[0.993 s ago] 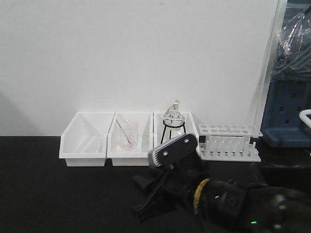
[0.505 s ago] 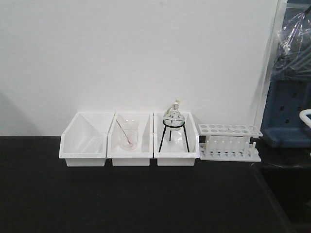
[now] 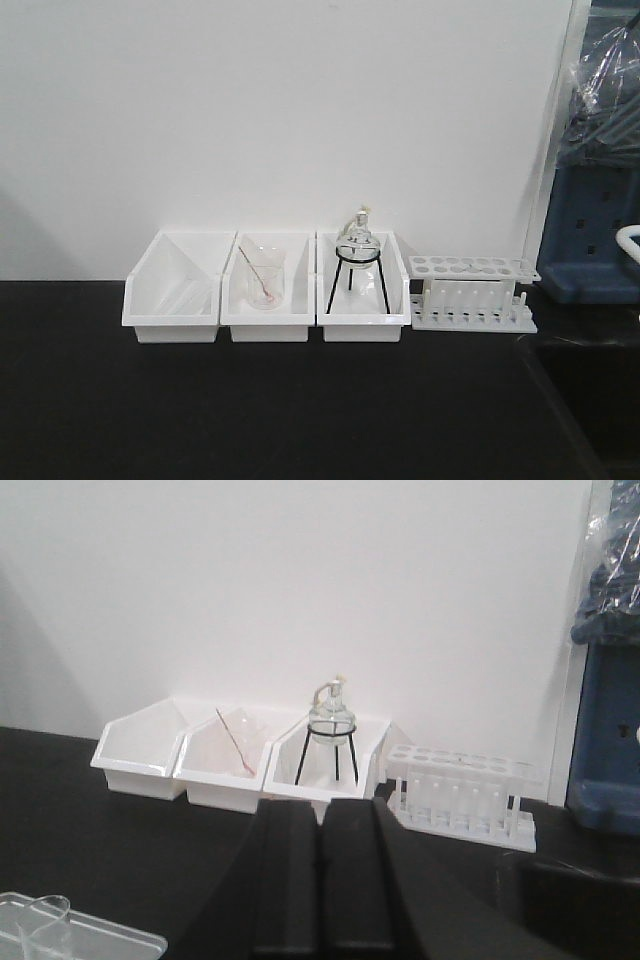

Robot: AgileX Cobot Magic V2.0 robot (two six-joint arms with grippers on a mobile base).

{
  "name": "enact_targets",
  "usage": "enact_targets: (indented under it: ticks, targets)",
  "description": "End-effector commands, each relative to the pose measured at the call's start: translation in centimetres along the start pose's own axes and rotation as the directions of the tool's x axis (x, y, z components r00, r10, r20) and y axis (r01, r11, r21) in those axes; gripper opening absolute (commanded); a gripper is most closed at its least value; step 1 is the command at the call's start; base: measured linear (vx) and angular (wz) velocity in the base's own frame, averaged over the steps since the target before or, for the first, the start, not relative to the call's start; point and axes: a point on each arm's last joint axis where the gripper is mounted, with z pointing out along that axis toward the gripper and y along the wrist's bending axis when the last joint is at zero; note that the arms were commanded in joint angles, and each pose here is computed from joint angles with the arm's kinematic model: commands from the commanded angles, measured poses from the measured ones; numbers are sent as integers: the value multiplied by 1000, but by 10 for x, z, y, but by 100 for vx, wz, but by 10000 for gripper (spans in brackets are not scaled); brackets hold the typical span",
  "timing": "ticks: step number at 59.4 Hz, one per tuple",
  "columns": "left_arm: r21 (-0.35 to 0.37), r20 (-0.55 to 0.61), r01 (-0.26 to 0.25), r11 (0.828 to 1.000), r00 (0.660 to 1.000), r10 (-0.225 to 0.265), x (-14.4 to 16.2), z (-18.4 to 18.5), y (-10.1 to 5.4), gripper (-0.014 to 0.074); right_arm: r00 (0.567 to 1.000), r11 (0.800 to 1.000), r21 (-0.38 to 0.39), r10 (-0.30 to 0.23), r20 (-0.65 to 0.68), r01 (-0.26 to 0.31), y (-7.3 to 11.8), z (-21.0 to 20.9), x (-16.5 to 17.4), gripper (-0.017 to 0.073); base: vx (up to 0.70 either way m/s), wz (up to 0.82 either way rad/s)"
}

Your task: Move beaker to silver tray on left bench

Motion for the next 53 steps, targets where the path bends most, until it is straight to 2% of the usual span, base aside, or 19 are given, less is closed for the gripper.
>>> enact_targets:
  ticks: [1,14,18,22,26,28,32,36,40,46,53]
  targets:
    - [6,72,0,1000,997,-1,-2,2,-1,1,997,999,0,-34,75,34,0,-4,-12,-10,0,0]
    - [6,72,0,1000,997,-1,-2,2,-1,1,1000,1000,-15,-19,0,19,3,3,1,-10,0,0]
    - [6,72,0,1000,997,-1,-2,2,-1,1,998,998,-59,-14,-69,10,8,9,14,-10,0,0]
    - [6,72,0,1000,997,-1,-2,2,-1,1,989,992,-121,-41,-143,24,16,14,34,-10,0,0]
    - [6,72,0,1000,997,-1,-2,2,-1,1,985,982,-186,-64,-160,34,24,19,52,-10,0,0]
    - [6,72,0,1000,997,-1,-2,2,-1,1,987,978,-208,-44,-157,11,28,22,62,-10,0,0]
    - [6,72,0,1000,997,-1,-2,2,-1,1,991,976,-213,28,-129,-55,32,26,78,-10,0,0]
    - [6,72,0,1000,997,-1,-2,2,-1,1,991,980,-166,100,-89,-114,31,30,91,-10,0,0]
    - [6,72,0,1000,997,-1,-2,2,-1,1,991,987,-94,127,-53,-131,26,32,100,-10,0,0]
    - [6,72,0,1000,997,-1,-2,2,-1,1,995,994,44,99,-7,-99,17,33,107,-10,0,0]
    - [6,72,0,1000,997,-1,-2,2,-1,1,996,979,183,88,4,-87,9,32,114,-10,0,0]
